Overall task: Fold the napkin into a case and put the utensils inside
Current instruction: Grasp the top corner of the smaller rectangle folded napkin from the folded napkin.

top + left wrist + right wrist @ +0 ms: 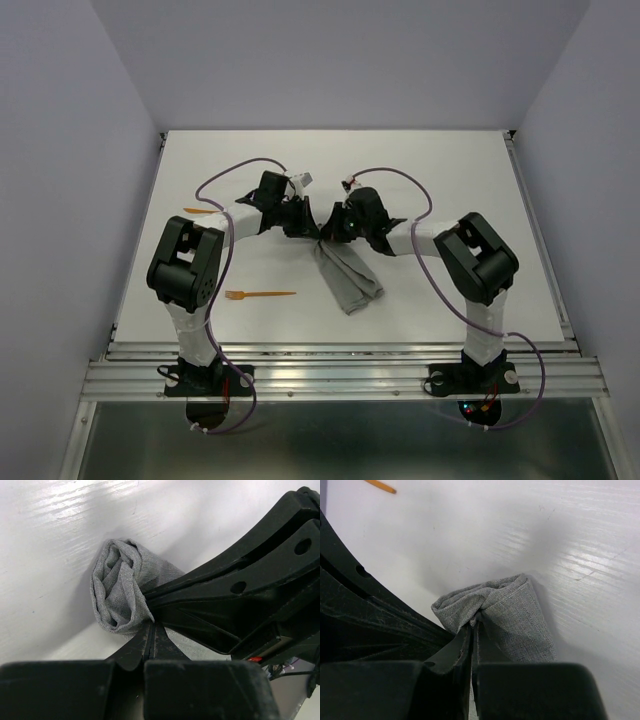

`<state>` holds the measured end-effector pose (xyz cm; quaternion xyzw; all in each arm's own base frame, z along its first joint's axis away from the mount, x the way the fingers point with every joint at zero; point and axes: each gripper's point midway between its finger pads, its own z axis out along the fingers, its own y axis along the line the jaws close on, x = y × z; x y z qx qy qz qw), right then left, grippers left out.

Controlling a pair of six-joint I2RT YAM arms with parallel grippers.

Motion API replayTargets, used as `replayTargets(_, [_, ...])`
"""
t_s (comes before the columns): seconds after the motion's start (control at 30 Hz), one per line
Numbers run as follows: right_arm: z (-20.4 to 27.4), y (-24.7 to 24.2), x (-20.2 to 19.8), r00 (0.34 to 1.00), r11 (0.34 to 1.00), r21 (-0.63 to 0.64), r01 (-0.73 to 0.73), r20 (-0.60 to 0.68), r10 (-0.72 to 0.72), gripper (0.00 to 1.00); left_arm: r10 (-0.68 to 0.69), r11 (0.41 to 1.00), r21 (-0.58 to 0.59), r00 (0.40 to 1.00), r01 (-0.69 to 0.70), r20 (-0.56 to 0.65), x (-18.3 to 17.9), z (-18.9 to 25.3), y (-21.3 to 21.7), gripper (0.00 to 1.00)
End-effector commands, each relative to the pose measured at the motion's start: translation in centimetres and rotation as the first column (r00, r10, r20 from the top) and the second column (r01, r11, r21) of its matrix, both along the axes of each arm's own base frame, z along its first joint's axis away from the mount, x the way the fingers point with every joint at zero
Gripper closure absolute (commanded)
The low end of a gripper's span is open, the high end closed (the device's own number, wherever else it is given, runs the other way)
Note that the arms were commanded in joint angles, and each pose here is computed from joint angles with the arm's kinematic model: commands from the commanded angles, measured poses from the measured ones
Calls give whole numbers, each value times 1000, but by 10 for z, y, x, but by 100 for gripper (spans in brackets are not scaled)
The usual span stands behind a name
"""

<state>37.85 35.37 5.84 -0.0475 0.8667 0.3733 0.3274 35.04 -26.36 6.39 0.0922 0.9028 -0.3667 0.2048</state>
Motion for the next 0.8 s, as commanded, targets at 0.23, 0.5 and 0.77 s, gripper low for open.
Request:
replayTargets(0.23, [2,18,9,998,981,193,19,61,-31,99,25,999,30,999,-26,45,11,12,4,100])
replayTargets(0.5, [-6,17,10,999,987,158,29,34,-34,99,78,990,109,994,-86,76,20,14,17,58])
replayTargets(0.77, [-13,19,5,1000,989,147,27,11,-29,99,109,982,139,988,-124,114,25,22,24,74])
